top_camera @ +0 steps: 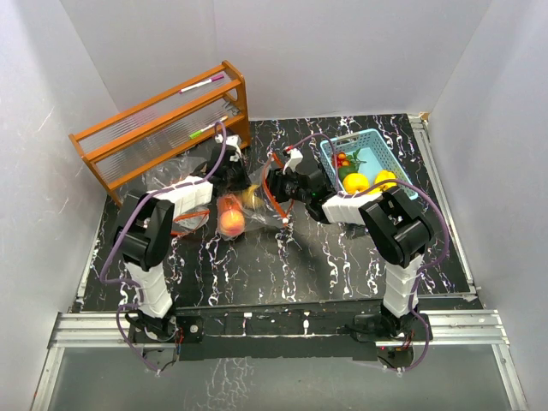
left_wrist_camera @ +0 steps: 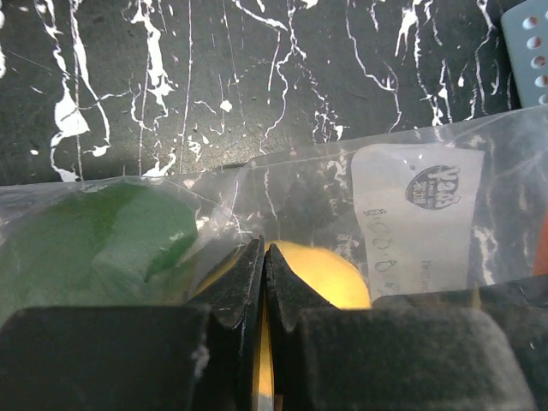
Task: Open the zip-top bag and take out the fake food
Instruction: Pick up the fake fruit from the zipper food storage bag.
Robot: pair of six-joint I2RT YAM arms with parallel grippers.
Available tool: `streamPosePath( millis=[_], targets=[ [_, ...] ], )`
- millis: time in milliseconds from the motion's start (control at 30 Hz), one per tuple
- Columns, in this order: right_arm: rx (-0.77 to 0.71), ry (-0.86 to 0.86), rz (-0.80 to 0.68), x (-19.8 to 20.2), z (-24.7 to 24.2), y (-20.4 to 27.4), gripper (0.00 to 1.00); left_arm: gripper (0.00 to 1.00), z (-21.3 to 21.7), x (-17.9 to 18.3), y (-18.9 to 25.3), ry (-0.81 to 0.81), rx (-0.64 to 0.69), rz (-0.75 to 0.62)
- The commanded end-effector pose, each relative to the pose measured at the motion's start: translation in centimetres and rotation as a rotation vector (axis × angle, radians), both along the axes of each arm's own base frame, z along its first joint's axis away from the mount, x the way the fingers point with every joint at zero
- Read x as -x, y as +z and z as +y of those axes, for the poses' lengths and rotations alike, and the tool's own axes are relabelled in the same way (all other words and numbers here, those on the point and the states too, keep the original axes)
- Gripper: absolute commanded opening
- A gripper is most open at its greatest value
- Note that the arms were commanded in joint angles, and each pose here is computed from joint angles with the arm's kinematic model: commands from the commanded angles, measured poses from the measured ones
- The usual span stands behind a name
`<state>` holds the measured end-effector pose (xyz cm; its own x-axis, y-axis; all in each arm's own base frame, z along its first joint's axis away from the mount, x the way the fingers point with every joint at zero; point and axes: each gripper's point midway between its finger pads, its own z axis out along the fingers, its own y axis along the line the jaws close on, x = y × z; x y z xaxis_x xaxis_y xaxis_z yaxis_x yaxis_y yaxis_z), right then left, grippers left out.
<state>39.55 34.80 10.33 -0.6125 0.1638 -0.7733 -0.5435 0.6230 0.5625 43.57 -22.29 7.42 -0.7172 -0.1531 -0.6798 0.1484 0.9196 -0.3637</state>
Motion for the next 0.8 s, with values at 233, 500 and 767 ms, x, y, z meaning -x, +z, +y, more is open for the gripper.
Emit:
streamPosePath(
  millis=[233, 500, 767],
  targets=[
    [0.094, -0.032, -0.023, -1.5, -0.6, -0.8, 0.80, 0.00, -2.2, 2.1, -3.6, -0.079, 0.009, 0.086],
    [0.146, 0.005, 0.048, -0.8, 0.0, -3.5, 0.82, 0.00, -2.0, 2.2, -3.2, -0.073, 0.007, 0.085],
    [0.257, 0.039, 0.068, 2.0, -2.0, -4.3, 0.98, 0.00, -1.8, 2.2, -3.4, -0.065, -0.004, 0.092]
  ],
)
